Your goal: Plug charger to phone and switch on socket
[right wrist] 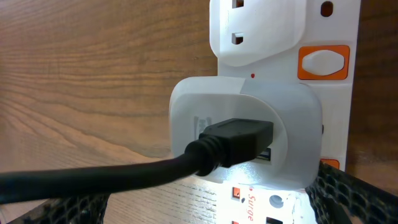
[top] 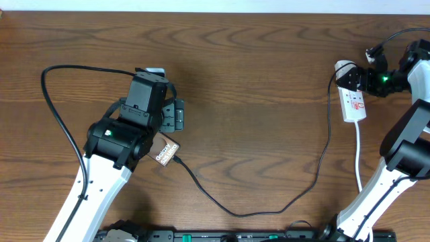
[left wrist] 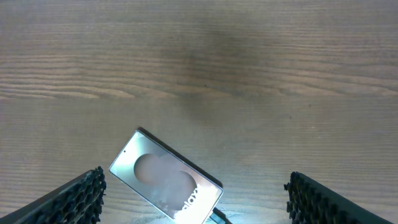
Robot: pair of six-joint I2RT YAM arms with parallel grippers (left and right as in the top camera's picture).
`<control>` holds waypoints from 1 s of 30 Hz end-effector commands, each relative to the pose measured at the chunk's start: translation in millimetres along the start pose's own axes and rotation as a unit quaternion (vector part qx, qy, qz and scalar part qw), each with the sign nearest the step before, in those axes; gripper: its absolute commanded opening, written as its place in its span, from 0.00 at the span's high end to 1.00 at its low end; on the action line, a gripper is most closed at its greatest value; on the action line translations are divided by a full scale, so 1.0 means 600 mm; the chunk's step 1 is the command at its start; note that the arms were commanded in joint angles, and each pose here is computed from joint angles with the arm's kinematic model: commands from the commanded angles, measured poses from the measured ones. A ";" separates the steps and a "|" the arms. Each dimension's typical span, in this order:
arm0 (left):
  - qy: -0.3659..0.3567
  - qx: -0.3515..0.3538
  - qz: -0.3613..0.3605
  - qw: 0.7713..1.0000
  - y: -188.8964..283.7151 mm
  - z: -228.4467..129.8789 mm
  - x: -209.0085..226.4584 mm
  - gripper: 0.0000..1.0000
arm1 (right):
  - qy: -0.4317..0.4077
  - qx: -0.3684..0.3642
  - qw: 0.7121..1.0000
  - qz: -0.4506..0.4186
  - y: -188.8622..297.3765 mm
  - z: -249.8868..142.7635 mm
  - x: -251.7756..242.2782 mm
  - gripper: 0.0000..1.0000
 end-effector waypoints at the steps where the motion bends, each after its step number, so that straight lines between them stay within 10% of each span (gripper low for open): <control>1: -0.004 -0.006 0.008 1.000 0.005 0.006 0.003 0.08 | -0.007 0.012 1.000 0.017 -0.016 -0.006 0.009 0.01; 30: -0.004 -0.006 0.008 1.000 0.005 0.006 0.003 0.09 | -0.021 0.038 0.999 0.021 -0.040 -0.019 0.001 0.01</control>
Point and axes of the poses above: each gripper's point midway between its finger pads, its own y axis back along the fingers, its own x axis along the line the jaws close on, z = x × y, the point moved 8 cm from there along y, back along the fingers, and after that the axes turned 15 degrees about -y, right-handed, at the moved point
